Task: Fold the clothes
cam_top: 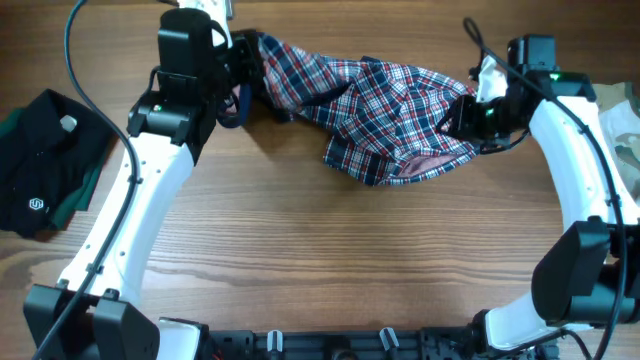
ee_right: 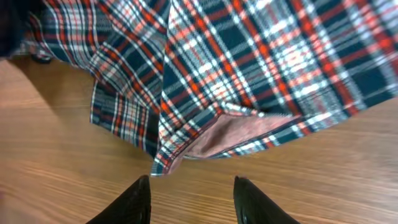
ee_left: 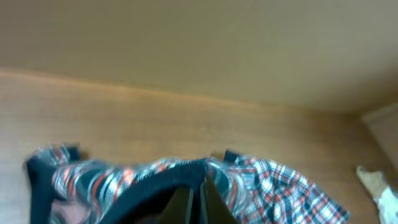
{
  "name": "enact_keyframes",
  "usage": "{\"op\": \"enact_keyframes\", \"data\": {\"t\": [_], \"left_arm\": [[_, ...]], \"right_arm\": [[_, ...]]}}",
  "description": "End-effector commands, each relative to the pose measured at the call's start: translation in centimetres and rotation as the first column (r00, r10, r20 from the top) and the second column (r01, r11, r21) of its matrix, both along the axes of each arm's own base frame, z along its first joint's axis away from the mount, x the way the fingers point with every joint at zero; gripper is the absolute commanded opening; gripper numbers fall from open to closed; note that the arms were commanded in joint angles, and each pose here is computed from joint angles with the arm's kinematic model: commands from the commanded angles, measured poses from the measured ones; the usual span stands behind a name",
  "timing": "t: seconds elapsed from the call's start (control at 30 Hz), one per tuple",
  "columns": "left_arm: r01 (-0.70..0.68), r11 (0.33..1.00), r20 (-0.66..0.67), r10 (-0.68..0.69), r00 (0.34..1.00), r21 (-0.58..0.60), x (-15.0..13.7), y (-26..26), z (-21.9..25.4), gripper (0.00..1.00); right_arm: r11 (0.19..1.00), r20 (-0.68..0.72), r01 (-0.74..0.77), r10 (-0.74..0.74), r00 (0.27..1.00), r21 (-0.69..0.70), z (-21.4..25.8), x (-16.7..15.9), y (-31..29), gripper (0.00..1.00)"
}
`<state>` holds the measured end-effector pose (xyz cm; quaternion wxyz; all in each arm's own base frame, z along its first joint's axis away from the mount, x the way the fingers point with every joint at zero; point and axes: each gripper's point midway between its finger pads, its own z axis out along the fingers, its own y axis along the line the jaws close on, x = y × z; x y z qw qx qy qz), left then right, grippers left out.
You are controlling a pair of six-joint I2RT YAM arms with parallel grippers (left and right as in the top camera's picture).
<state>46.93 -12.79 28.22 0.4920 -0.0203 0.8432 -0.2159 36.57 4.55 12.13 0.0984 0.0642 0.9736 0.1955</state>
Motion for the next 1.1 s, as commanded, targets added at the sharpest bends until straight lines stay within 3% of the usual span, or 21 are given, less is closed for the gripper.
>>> {"op": "enact_keyframes", "data": {"t": [0.0, 0.23, 0.53, 0.8, 0.83, 0.87, 0.9, 0.97, 1.07], "left_arm": [[0.059, 0.998, 0.117, -0.06, 0.991, 0.011, 0.2, -0.6, 3.2, 0.04], [0.06, 0.998, 0.132, -0.061, 0.989, 0.008, 0.3, -0.7, 3.6, 0.04], [0.065, 0.998, 0.1, -0.067, 0.993, 0.024, 0.0, -0.6, 2.8, 0.04], [0.07, 0.997, 0.1, -0.073, 0.992, 0.037, 0.0, -0.6, 2.7, 0.04], [0.07, 0.997, 0.1, -0.073, 0.992, 0.037, 0.0, -0.6, 2.7, 0.04], [0.07, 0.997, 0.099, -0.073, 0.992, 0.037, 0.0, -0.6, 2.7, 0.04], [0.07, 0.997, 0.1, -0.073, 0.992, 0.037, 0.0, -0.6, 2.7, 0.04], [0.069, 0.997, 0.1, -0.073, 0.992, 0.038, 0.0, -0.6, 2.7, 0.04], [0.063, 0.995, 0.111, -0.071, 0.991, 0.073, 0.1, -0.2, 2.7, 0.04]], "right_arm": [[0.993, -0.06, -0.001, 0.008, 0.998, 0.117, -1.6, -1.6, 2.7, 0.43], [0.986, -0.115, 0.057, -0.039, 0.993, 0.159, -6.3, -3.3, 7.1, 0.45], [0.984, -0.063, 0.142, -0.149, 0.987, -0.112, -8.5, -2.9, 6.5, 0.52], [0.98, -0.076, 0.167, -0.176, 0.981, -0.109, -10.2, -3.0, 6.6, 0.5], [0.983, -0.076, 0.163, -0.17, 0.983, -0.087, -10.4, -3.1, 7.0, 0.45], [0.983, -0.076, 0.161, -0.168, 0.983, -0.082, -10.5, -3.1, 7.0, 0.31], [0.984, -0.071, 0.162, -0.167, 0.983, -0.08, -10.4, -3.0, 7.1, 0.05], [0.986, -0.048, 0.152, -0.155, 0.987, -0.075, -9.8, -2.7, 7.1, 0.04], [0.989, 0.089, 0.116, -0.108, 0.99, -0.092, -4.8, -0.3, 6.0, 0.04]]}}
